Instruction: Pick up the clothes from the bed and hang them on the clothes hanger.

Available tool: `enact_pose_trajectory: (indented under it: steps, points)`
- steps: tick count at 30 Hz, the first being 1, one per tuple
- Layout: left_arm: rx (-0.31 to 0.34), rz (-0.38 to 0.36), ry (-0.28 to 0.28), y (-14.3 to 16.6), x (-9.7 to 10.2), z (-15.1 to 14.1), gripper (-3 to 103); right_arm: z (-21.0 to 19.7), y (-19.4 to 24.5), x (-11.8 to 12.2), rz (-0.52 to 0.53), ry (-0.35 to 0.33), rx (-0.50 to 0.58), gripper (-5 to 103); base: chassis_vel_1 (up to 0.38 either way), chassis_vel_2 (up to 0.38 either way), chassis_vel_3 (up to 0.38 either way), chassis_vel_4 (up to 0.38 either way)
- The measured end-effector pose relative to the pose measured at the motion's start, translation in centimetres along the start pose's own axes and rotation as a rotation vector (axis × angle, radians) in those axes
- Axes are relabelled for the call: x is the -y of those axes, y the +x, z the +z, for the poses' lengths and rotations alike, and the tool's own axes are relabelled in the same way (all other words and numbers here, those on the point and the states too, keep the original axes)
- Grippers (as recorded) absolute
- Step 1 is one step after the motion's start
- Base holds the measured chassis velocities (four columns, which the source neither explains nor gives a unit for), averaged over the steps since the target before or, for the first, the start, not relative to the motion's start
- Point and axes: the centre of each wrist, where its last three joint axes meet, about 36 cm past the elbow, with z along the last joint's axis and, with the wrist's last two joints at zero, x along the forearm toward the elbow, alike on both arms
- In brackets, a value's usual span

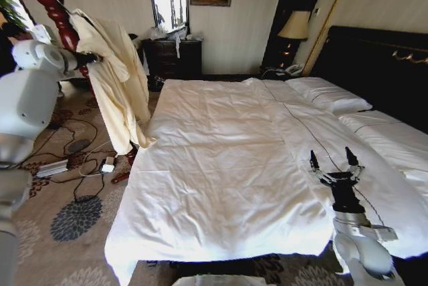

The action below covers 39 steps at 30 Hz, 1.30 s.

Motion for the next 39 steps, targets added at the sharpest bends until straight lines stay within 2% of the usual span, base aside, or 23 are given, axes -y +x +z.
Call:
enact_pose_trajectory:
  steps: [2,5,8,11,12,13,14,18,20,21,23,24,26,29,31,32,34,35,36,37,39]
  points:
    - [0.007,-0.003,-0.007,0.4,0.0,0.1,52,0.0,0.0,0.0,0.002,-0.001,0.0,100,0.0,0.0,0.0,0.0]
    - [0.035,-0.018,-0.048,2.3,0.0,1.2,68,0.2,0.3,-0.3,0.016,-0.006,-0.002,100,0.0,0.0,0.0,0.0]
    - [0.047,-0.019,-0.065,3.5,0.3,2.1,74,0.3,0.5,-0.4,0.022,-0.01,-0.007,100,0.0,0.0,0.0,0.0]
    - [0.058,-0.014,-0.092,5.2,0.9,3.4,90,0.4,0.6,-0.5,0.023,-0.012,-0.009,100,0.0,0.0,0.0,0.0]
    - [0.058,-0.014,-0.092,5.2,0.9,3.4,90,0.4,0.6,-0.5,0.023,-0.012,-0.009,100,0.0,0.0,0.0,0.0]
    - [0.063,-0.009,-0.109,5.8,1.1,4.0,90,0.4,0.6,-0.5,0.023,-0.012,-0.01,100,0.0,0.0,0.0,0.0]
    - [0.079,-0.002,-0.139,6.8,1.2,5.0,98,0.4,0.7,-0.6,0.025,-0.013,-0.011,100,0.0,0.0,0.0,0.0]
    - [0.12,0.026,-0.171,8.5,1.4,6.6,100,0.4,0.9,-0.7,0.031,-0.015,-0.017,100,0.0,0.0,0.0,0.0]
    - [0.194,0.065,-0.187,9.9,1.6,7.8,100,0.5,1.3,-0.8,0.051,-0.02,-0.026,100,0.0,0.0,0.0,0.0]
    - [0.194,0.065,-0.187,9.9,1.6,7.8,100,0.5,1.3,-0.8,0.051,-0.02,-0.026,100,0.0,0.0,0.0,0.0]
    - [0.243,0.098,-0.167,10.7,1.8,9.0,100,0.4,1.8,-0.9,0.079,-0.031,-0.037,100,0.0,0.0,0.0,0.0]
    - [0.261,0.125,-0.147,11.1,2.1,10.6,100,0.2,2.3,-1.0,0.108,-0.041,-0.045,100,0.0,0.0,0.0,0.0]
    - [0.266,0.135,-0.141,11.2,2.3,11.2,100,0.1,2.4,-1.0,0.12,-0.044,-0.047,100,0.0,0.0,0.0,0.0]
    - [0.276,0.187,-0.119,12.1,3.2,15.3,100,-0.3,3.1,-1.1,0.17,-0.053,-0.054,100,0.0,0.0,0.0,0.0]
    - [0.289,0.212,-0.127,13.5,3.8,17.9,100,-0.3,3.3,-1.1,0.189,-0.054,-0.059,100,0.0,0.0,0.0,0.0]
    - [0.289,0.212,-0.127,13.5,3.8,17.9,100,-0.3,3.3,-1.1,0.189,-0.054,-0.059,100,0.0,0.0,0.0,0.0]
    - [0.293,0.232,-0.144,15.2,4.3,21.1,100,-0.1,4.0,-1.0,0.216,-0.043,-0.078,100,0.0,0.0,0.0,0.0]
    - [0.274,0.247,-0.138,16.5,4.4,23.5,100,0.2,4.5,-1.0,0.236,-0.036,-0.095,100,0.0,0.0,0.0,0.0]
    - [0.268,0.25,-0.139,17.2,4.3,24.8,100,0.4,4.8,-1.0,0.244,-0.032,-0.105,100,0.0,0.0,0.0,0.0]
    - [0.268,0.25,-0.139,17.2,4.3,24.8,100,0.4,4.8,-1.0,0.244,-0.032,-0.105,100,0.0,0.0,0.0,0.0]
    - [0.271,0.246,-0.167,19.5,4.0,28.4,100,1.0,5.5,-1.1,0.249,-0.02,-0.132,100,0.0,0.0,0.0,0.0]
